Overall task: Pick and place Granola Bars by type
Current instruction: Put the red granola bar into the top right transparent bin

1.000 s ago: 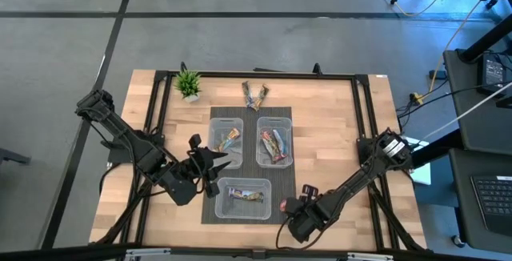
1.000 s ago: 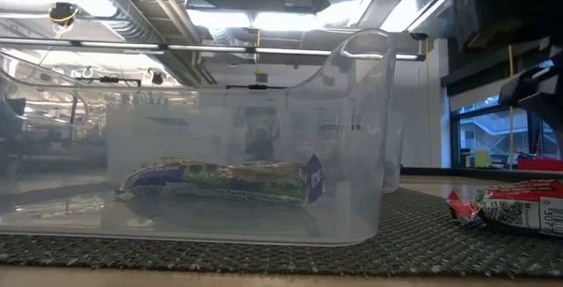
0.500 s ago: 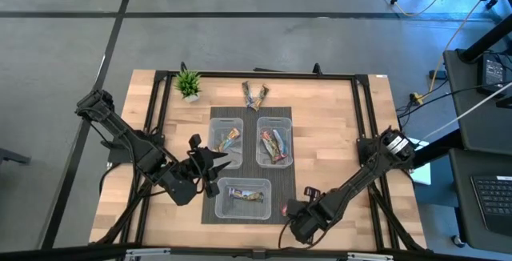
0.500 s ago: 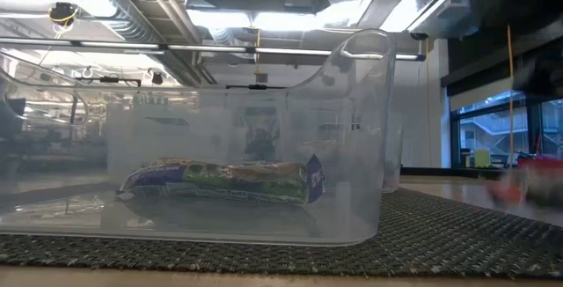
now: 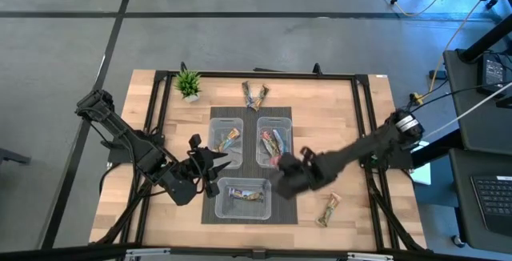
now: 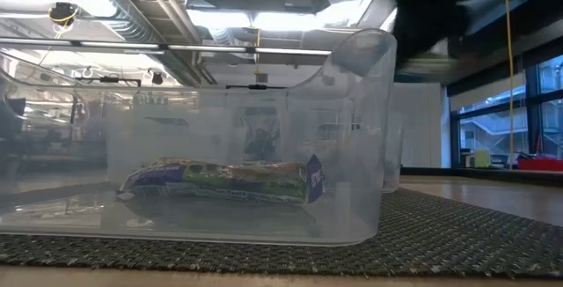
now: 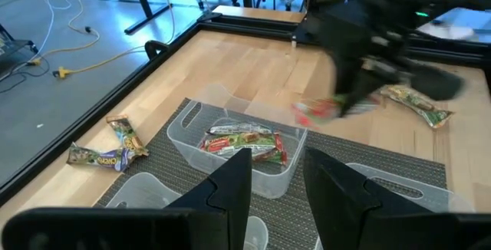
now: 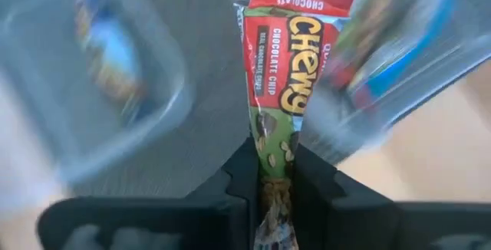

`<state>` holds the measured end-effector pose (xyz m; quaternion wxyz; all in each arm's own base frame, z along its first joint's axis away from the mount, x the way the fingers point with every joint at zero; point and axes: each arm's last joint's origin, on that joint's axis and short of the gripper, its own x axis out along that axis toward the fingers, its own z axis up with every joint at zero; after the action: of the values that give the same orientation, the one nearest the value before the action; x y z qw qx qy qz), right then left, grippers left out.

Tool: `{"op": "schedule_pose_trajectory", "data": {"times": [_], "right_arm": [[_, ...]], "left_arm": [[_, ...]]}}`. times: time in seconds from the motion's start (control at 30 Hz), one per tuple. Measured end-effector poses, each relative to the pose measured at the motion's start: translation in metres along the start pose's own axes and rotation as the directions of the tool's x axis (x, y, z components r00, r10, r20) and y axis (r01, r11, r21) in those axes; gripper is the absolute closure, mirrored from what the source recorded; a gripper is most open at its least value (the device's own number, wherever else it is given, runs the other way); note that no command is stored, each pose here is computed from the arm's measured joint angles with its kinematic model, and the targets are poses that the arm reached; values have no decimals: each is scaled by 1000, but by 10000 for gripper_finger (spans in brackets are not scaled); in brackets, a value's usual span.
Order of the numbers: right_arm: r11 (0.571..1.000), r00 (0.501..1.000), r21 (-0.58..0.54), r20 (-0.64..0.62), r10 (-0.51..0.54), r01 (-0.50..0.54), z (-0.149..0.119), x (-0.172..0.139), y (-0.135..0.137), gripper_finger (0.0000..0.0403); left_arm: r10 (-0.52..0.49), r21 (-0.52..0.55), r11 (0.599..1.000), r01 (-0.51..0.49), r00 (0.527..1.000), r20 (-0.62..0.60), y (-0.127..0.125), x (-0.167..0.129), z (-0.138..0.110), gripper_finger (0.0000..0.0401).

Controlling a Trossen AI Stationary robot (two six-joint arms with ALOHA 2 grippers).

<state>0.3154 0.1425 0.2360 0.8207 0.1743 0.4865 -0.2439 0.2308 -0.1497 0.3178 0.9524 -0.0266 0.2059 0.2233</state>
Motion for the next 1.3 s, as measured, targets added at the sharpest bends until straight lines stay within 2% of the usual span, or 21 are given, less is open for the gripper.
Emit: {"op": "schedule_pose_trajectory", "data": {"times": [0.1,0.23,0.3,0.47,0.6,0.83,1.17,1.3], "right_arm": [[994,999,105,13,-44,42,22,11,-16,338],[958,996,276,19,-88,79,49,26,-37,339],[946,995,312,25,-100,87,58,33,-45,341],[923,998,383,16,-56,45,76,47,-56,342],[917,998,396,-19,-53,56,78,55,-61,338],[933,994,345,-63,-88,104,68,68,-66,336],[947,995,307,-65,-77,93,64,75,-66,334],[954,997,291,-45,-60,70,66,75,-65,313]], "left_arm": [[-1,-1,1000,1,1000,0,0,0,0,290],[-2,-2,1000,2,1000,-1,0,0,0,290],[-2,-4,1000,2,1000,-1,0,0,0,290],[-3,-5,1000,3,1000,-1,0,0,0,290],[-6,-4,1000,6,1000,-4,0,0,0,290],[-10,-5,1000,10,1000,-5,-1,0,0,290],[-11,-8,1000,11,1000,-3,-1,0,0,290],[-16,-11,1000,15,1000,-7,-1,0,0,290]]}}
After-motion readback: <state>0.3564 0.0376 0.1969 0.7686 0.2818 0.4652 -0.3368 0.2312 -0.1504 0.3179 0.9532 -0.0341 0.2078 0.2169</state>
